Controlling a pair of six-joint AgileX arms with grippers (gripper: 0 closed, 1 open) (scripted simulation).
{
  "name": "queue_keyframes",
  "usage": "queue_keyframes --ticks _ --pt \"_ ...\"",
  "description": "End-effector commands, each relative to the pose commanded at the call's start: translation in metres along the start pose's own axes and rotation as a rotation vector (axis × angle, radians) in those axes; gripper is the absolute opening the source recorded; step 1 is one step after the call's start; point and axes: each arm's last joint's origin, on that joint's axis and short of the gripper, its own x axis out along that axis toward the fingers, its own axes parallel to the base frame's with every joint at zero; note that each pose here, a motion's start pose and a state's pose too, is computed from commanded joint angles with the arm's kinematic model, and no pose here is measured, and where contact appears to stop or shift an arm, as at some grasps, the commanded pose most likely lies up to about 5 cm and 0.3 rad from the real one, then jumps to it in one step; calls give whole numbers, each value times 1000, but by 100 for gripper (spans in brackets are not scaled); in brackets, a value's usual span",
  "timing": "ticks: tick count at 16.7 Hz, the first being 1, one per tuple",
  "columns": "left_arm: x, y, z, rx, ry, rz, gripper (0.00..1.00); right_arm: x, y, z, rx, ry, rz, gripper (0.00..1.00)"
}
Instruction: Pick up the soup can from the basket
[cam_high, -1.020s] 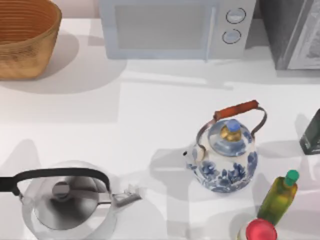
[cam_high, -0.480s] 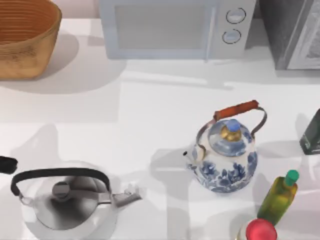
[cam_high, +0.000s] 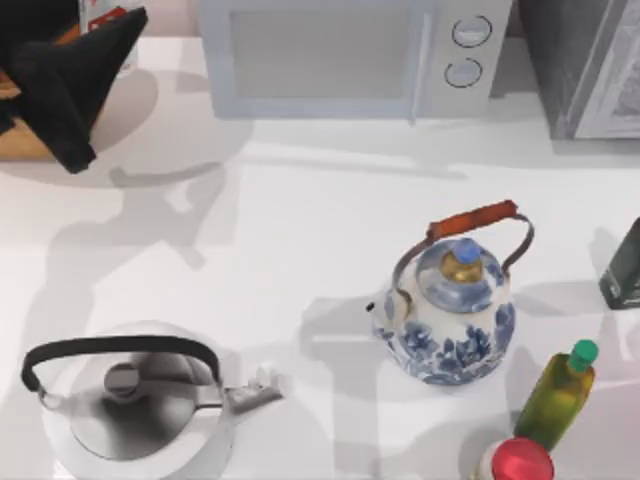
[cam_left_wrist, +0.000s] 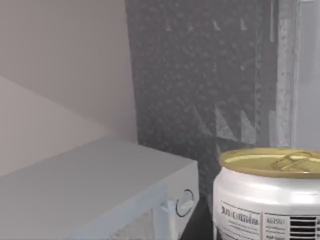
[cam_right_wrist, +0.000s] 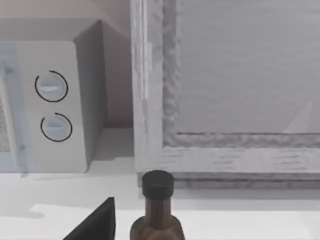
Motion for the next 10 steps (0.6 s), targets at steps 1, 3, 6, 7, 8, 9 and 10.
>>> queue_keyframes --ticks 1,3,6,7,8,9,10 --pt "20 14 -7 0 1 -82 0 0 0 0 0 0 0 100" --pt "61 39 -35 -6 8 -237 0 0 0 0 0 0 0 100" --pt "111 63 -106 -33 28 -440 0 0 0 0 0 0 0 100" --pt "123 66 -133 -44 35 -496 0 0 0 0 0 0 0 100" --pt "132 68 -160 -55 41 -546 0 0 0 0 0 0 0 100" --pt "140 67 -186 -65 46 -589 0 0 0 0 0 0 0 100" --pt "145 65 -209 -73 50 -624 0 0 0 0 0 0 0 100"
